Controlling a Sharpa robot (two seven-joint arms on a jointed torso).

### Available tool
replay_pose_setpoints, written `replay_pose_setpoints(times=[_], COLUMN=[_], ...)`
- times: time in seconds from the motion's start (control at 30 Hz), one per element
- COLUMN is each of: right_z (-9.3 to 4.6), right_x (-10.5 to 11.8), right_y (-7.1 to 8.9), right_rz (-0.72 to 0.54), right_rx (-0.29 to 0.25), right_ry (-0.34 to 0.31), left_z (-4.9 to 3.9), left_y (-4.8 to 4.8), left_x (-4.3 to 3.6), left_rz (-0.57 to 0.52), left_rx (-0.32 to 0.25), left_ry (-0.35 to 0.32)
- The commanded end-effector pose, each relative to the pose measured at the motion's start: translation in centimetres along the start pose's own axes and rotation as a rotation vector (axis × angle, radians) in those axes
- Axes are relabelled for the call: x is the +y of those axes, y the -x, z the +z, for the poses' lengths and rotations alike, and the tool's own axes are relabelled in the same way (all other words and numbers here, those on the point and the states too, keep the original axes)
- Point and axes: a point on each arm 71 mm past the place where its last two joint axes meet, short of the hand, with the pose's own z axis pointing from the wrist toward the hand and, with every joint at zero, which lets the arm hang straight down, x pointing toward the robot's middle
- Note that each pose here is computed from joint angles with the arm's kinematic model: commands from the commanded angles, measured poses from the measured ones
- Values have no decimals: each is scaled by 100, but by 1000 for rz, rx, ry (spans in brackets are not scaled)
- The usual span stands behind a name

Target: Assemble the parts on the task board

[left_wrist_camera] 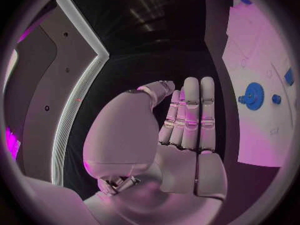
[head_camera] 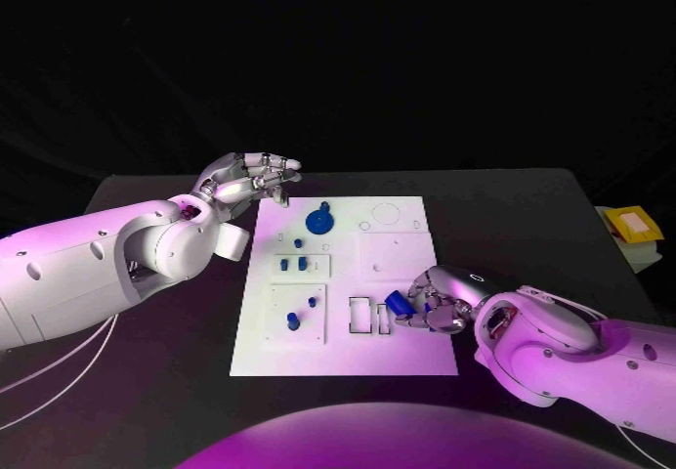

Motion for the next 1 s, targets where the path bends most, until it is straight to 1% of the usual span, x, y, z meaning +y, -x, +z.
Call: replay_pose_setpoints(times=[0.03, 0.13, 0.27, 0.4, 0.57, 0.73, 0.87, 0.93, 1.0], right_z=[-2, -7, -36, -51, -52, -53, -49, -42, -31], right_x=[-45, -57, -93, -87, -30, 23, 60, 95, 131], right_y=[-65, -62, -58, 6, 112, 185, 199, 191, 170], right_rz=[-12, 4, 76, 137, 212, 246, 256, 258, 254], right_rx=[30, 28, 47, 43, 11, -21, -19, -9, 13], right_ry=[-30, -39, -66, -71, -51, -29, -17, -8, 1], left_z=[4, 5, 8, 11, 20, 24, 24, 25, 25], left_y=[-28, -29, -33, -39, -52, -55, -57, -58, -58], left_x=[-10, -9, -9, -8, -6, -3, -3, -3, -3], left_rz=[-9, -9, -4, 5, 6, 3, 1, 1, 1], left_rx=[20, 20, 23, 28, 34, 34, 35, 36, 36], left_ry=[-6, -6, -7, -7, -7, -5, -5, -5, -5])
